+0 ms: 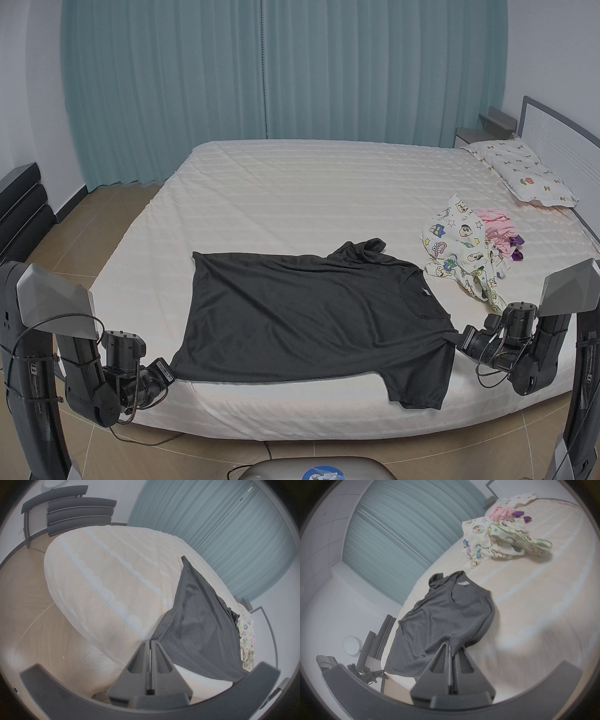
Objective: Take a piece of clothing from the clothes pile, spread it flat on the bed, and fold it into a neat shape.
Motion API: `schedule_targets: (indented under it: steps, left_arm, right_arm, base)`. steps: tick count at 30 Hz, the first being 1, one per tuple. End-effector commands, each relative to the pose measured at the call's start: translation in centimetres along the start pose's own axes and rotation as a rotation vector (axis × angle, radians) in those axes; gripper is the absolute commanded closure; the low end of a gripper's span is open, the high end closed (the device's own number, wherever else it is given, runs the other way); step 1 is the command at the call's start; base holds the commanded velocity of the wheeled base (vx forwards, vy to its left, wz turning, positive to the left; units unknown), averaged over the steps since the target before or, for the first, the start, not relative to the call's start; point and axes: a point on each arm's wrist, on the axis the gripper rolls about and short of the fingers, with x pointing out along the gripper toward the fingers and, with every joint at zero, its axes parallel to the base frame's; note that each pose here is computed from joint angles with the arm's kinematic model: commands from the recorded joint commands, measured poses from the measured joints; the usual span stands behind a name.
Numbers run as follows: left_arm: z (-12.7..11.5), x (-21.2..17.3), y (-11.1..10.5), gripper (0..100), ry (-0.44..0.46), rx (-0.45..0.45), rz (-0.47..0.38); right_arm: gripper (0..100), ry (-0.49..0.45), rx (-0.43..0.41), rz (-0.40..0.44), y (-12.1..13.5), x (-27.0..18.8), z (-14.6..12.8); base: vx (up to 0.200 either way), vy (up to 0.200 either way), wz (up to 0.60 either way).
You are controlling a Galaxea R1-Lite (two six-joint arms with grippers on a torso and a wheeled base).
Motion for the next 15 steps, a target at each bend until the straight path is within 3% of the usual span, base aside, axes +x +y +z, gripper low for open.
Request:
schedule_targets:
  steps: [1, 10, 11, 15]
  left_arm:
    - [0.1, 0.0, -0.1, 100, 0.014, -0.018, -0.023]
    - [0.4, 0.4, -0.2, 100, 0.003, -0.035, -0.034]
    - [0.4, 0.4, -0.2, 100, 0.004, -0.035, -0.033]
    - [0.4, 0.4, -0.2, 100, 0.003, -0.035, -0.034]
  right_arm:
    - [100, -0.023, -0.036, 0.051, 1.2, 1.4, 0.7]
    - [100, 0.032, -0.050, 0.036, 0.0, 3.8, -0.6]
    - [0, 0.034, -0.053, 0.037, 0.1, 3.9, -0.8]
    - [0, 0.019, -0.051, 0.026, 0.0, 3.2, -0.2]
  base:
    - [0.000, 0.000, 0.00]
    - [0.000, 0.000, 0.00]
    - [0.000, 0.000, 0.00]
    - [0.000, 0.000, 0.00]
